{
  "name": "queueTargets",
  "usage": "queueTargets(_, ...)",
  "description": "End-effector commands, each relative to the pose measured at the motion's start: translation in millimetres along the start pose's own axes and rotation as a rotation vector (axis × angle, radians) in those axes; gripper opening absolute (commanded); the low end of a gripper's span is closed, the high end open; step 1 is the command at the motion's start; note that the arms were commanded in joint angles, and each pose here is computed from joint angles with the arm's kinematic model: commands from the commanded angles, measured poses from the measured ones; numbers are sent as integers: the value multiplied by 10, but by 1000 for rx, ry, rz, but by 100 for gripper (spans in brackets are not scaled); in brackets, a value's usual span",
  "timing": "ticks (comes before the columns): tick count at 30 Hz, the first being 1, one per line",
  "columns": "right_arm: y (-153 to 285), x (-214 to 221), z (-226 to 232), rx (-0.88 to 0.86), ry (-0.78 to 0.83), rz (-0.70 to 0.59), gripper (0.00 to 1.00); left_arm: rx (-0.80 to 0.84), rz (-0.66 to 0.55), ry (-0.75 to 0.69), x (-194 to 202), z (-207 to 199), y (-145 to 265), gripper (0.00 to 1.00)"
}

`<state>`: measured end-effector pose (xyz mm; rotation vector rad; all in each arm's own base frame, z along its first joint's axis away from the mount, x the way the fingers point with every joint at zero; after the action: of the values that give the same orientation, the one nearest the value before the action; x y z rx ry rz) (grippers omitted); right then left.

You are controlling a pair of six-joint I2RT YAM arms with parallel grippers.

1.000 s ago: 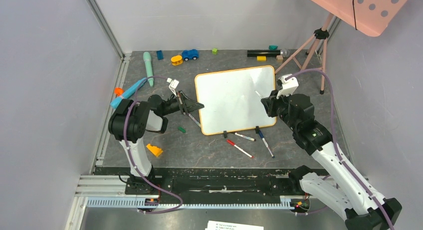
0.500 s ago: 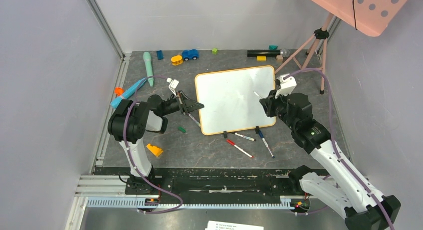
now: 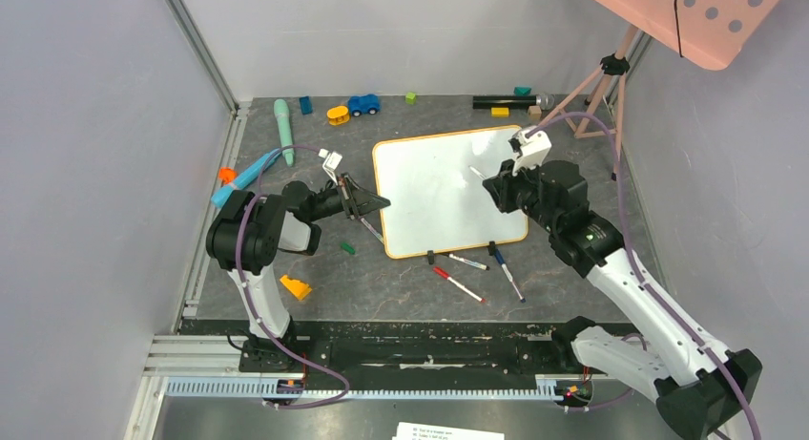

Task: Write a sentence on the whiteboard

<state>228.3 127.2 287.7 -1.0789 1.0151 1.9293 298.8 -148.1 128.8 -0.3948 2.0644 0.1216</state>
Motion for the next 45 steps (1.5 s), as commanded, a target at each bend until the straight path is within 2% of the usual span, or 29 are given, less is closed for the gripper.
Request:
queueTargets(1,-49,-211,226,-60,38,-65,0,8,-50,-102,-131,-53,2,2)
queueTargets(11,-221,-185,606,-86,172,-44,0,11,-46,-95,-126,-36,-5,2)
queueTargets(20,-354,-181,796,-116,223,-46,0,26,-40,-101,-145,-45,-11,2)
queueTargets(32,-453,-203,933,-181,191,-66,0,38,-35,-113,-162,-57,-8,2)
queueTargets(45,-630,-215,1078,-189,179,2,0,47,-29,-105,-171,-50,-13,2)
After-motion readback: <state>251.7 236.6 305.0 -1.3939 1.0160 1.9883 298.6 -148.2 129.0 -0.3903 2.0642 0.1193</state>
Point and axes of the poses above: each gripper's point midway between its finger pads, its own y axis back along the fingers, its own z axis along the line the jaws close on, x = y × z, the point moved 8 cm from there along y, back along the fingers, and after that the axes turned 14 degrees about -y, right-handed, at the moved point
